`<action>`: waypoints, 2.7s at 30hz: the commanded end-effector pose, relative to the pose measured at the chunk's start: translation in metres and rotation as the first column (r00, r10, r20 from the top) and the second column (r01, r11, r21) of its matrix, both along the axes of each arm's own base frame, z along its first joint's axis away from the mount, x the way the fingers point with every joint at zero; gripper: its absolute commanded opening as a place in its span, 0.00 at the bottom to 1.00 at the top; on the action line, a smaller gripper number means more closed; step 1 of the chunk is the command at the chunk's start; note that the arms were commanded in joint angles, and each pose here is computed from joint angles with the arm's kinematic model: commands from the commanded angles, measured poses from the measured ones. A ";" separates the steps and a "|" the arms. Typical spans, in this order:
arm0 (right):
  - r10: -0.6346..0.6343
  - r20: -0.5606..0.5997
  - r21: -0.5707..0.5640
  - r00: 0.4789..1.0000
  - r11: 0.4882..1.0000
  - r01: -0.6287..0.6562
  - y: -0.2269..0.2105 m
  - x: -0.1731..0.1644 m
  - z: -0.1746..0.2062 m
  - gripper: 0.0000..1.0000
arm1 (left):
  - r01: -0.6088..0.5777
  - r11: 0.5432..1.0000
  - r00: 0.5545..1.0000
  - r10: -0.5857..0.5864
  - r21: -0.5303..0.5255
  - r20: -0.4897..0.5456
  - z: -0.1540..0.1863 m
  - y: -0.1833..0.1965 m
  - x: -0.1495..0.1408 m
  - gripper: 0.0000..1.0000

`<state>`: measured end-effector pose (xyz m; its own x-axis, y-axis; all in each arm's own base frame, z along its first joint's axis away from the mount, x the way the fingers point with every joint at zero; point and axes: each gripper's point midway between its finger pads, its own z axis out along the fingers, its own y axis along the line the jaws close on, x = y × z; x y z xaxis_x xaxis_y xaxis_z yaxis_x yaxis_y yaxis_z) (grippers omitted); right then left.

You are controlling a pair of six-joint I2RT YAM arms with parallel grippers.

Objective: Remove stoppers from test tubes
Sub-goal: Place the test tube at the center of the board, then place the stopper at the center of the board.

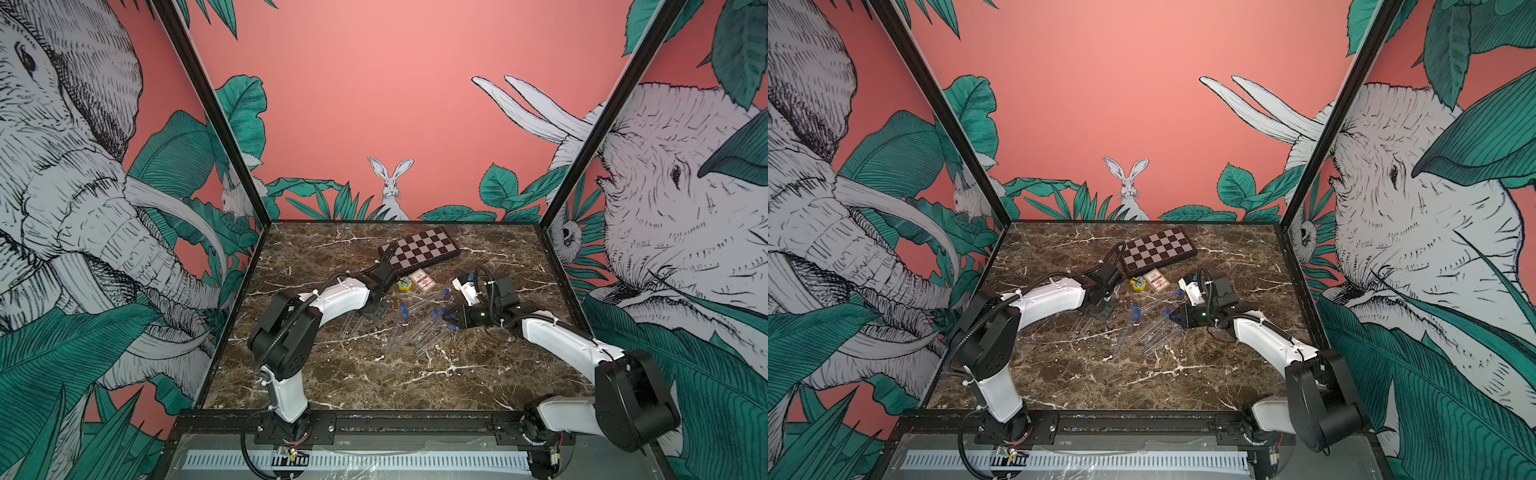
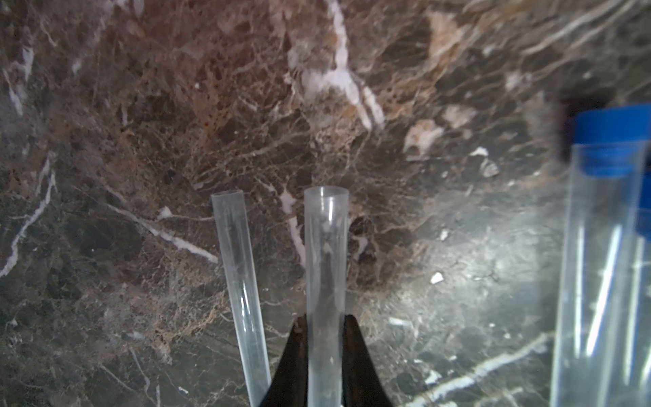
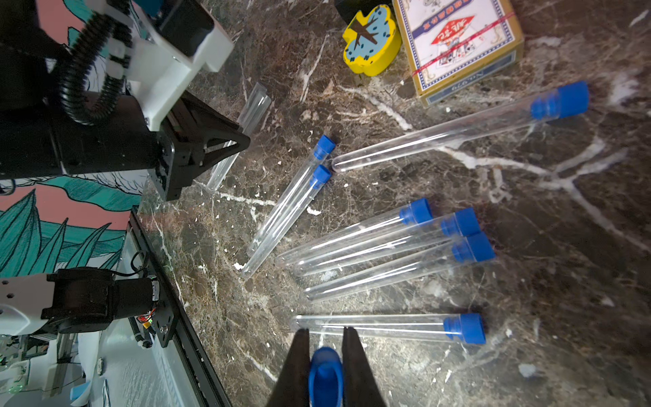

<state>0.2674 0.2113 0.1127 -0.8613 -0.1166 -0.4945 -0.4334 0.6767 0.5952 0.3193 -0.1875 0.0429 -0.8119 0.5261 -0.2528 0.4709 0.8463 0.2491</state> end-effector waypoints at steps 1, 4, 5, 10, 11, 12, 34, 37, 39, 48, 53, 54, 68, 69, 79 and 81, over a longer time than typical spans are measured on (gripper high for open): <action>-0.007 0.050 -0.006 0.999 1.000 0.008 -0.002 0.008 0.012 0.13 | -0.045 0.999 0.999 0.045 0.012 0.005 0.005 0.004 0.001 0.08; -0.007 0.050 -0.007 0.999 1.000 0.007 -0.001 0.011 0.013 0.13 | -0.046 0.999 0.999 0.046 0.017 -0.013 -0.003 0.004 -0.002 0.08; -0.005 0.047 -0.002 0.999 1.000 0.005 -0.001 0.011 0.014 0.13 | -0.047 0.999 0.999 0.047 0.015 -0.018 -0.006 0.004 -0.003 0.08; -0.009 0.051 0.004 0.999 1.000 0.009 0.000 0.013 0.017 0.13 | -0.053 0.999 0.998 0.053 0.004 -0.036 -0.016 0.003 -0.006 0.09; -0.013 0.052 0.000 0.999 1.000 0.013 -0.001 0.012 0.017 0.13 | -0.053 0.999 0.998 0.053 0.003 -0.037 -0.017 0.003 -0.007 0.09; -0.014 0.055 -0.007 0.998 1.000 0.015 -0.002 0.012 0.017 0.13 | -0.054 0.999 0.998 0.054 0.002 -0.035 -0.017 0.003 -0.007 0.10; -0.107 0.081 -0.207 0.991 0.971 0.121 -0.042 0.000 0.014 0.15 | -0.044 0.998 0.998 0.046 -0.047 0.050 0.036 0.005 -0.005 0.51; -0.138 0.086 -0.259 0.987 0.953 0.156 -0.052 0.002 0.010 0.15 | -0.035 0.997 0.996 0.040 -0.072 0.076 0.053 0.004 -0.006 0.56; -0.144 0.080 -0.327 0.986 0.931 0.162 -0.061 0.004 0.002 0.15 | -0.023 0.995 0.995 0.032 -0.095 0.090 0.063 0.002 -0.008 0.59; -0.150 0.064 -0.513 0.987 0.843 0.161 -0.086 0.026 -0.026 0.14 | 0.088 0.979 0.990 -0.066 -0.182 0.121 0.088 -0.023 -0.032 0.65; -0.134 0.037 -0.608 0.990 0.784 0.128 -0.099 0.037 -0.039 0.14 | 0.235 0.939 0.964 -0.191 -0.253 0.185 0.100 -0.058 -0.051 0.69; -0.132 0.031 -0.618 0.991 0.777 0.123 -0.100 0.038 -0.042 0.14 | 0.242 0.935 0.962 -0.197 -0.258 0.188 0.102 -0.060 -0.053 0.69; -0.086 -0.062 -0.646 0.994 0.763 0.026 -0.096 0.048 -0.082 0.15 | 0.210 0.949 0.974 -0.182 -0.233 0.138 0.081 -0.051 -0.062 0.69; -0.087 -0.065 -0.651 0.994 0.759 0.024 -0.097 0.048 -0.084 0.15 | 0.205 0.951 0.975 -0.178 -0.232 0.134 0.079 -0.051 -0.061 0.69; -0.093 -0.070 -0.707 0.993 0.707 0.016 -0.109 0.046 -0.089 0.24 | 0.166 0.966 0.985 -0.151 -0.197 0.089 0.059 -0.055 -0.054 0.69; -0.094 -0.066 -0.703 0.993 0.711 0.021 -0.108 0.047 -0.088 0.27 | 0.156 0.969 0.986 -0.142 -0.191 0.084 0.056 -0.057 -0.052 0.69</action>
